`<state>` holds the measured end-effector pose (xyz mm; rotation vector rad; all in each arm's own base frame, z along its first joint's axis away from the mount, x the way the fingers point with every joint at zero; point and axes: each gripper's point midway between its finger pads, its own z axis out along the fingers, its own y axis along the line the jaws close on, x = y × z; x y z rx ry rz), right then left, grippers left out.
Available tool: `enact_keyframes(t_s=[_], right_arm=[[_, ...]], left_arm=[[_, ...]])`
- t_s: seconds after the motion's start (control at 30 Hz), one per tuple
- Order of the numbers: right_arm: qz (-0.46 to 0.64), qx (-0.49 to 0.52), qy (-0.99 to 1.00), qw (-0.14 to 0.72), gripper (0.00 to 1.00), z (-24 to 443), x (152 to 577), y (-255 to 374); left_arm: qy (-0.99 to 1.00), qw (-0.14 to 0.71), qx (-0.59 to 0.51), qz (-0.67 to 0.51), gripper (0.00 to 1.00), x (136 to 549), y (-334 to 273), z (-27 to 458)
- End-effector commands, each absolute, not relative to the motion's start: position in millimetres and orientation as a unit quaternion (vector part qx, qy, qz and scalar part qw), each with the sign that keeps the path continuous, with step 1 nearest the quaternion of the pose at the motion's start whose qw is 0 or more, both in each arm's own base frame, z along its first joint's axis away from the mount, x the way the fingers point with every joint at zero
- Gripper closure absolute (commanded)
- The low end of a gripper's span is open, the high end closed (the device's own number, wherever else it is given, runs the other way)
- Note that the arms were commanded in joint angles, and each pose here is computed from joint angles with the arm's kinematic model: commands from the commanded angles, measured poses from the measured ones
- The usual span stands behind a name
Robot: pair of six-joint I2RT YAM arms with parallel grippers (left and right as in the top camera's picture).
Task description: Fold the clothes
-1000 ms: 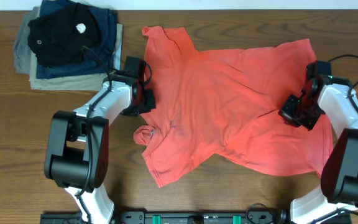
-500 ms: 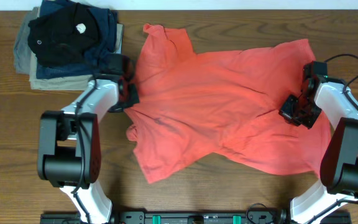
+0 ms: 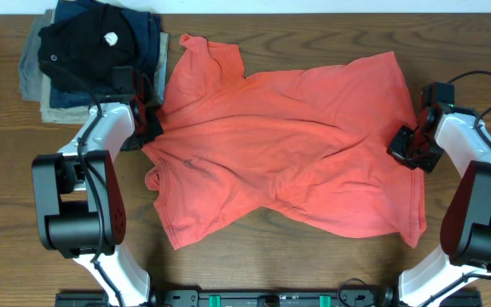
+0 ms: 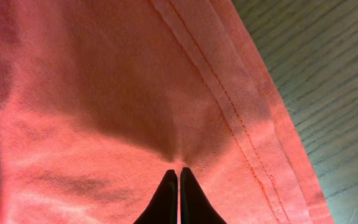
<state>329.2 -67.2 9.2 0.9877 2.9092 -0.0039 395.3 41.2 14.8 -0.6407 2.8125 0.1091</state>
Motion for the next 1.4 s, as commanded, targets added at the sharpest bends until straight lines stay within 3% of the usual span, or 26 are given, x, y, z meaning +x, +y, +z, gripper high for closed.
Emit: enact_keyframes(t_s=[0.0, 0.07, 0.13, 0.3, 0.37, 1.03, 1.37], right_arm=[[0.000, 0.317, 0.947, 0.041, 0.97, 14.5, 336.0, -71.8], [0.003, 0.317, 0.947, 0.042, 0.97, 15.2, 337.3, -70.9], [0.002, 0.317, 0.947, 0.042, 0.99, 15.0, 337.0, -71.1], [-0.034, 0.319, 0.946, 0.048, 0.99, 14.4, 335.8, -83.9], [-0.034, 0.321, 0.945, 0.046, 0.99, 12.6, 335.2, -85.1], [-0.034, 0.343, 0.939, 0.021, 0.99, -38.4, 338.4, -102.0], [-0.026, 0.383, 0.918, 0.096, 0.99, 2.7, 380.2, -163.0]], left_arm=[[0.959, 0.185, -0.213, 0.032, 0.87, 407.9, 36.4, 69.3], [0.961, 0.186, -0.205, 0.009, 0.56, 401.7, 25.0, 83.6], [0.964, 0.180, -0.197, -0.017, 0.38, 395.0, 12.8, 92.0], [0.972, 0.134, -0.189, -0.043, 0.07, 374.0, -1.9, 86.7], [0.974, 0.119, -0.190, -0.040, 0.00, 366.2, -1.8, 82.2], [0.977, 0.093, -0.191, -0.035, 0.02, 353.3, -2.0, 78.5], [0.980, 0.080, -0.176, -0.044, 0.02, 347.3, -6.5, 77.5]])
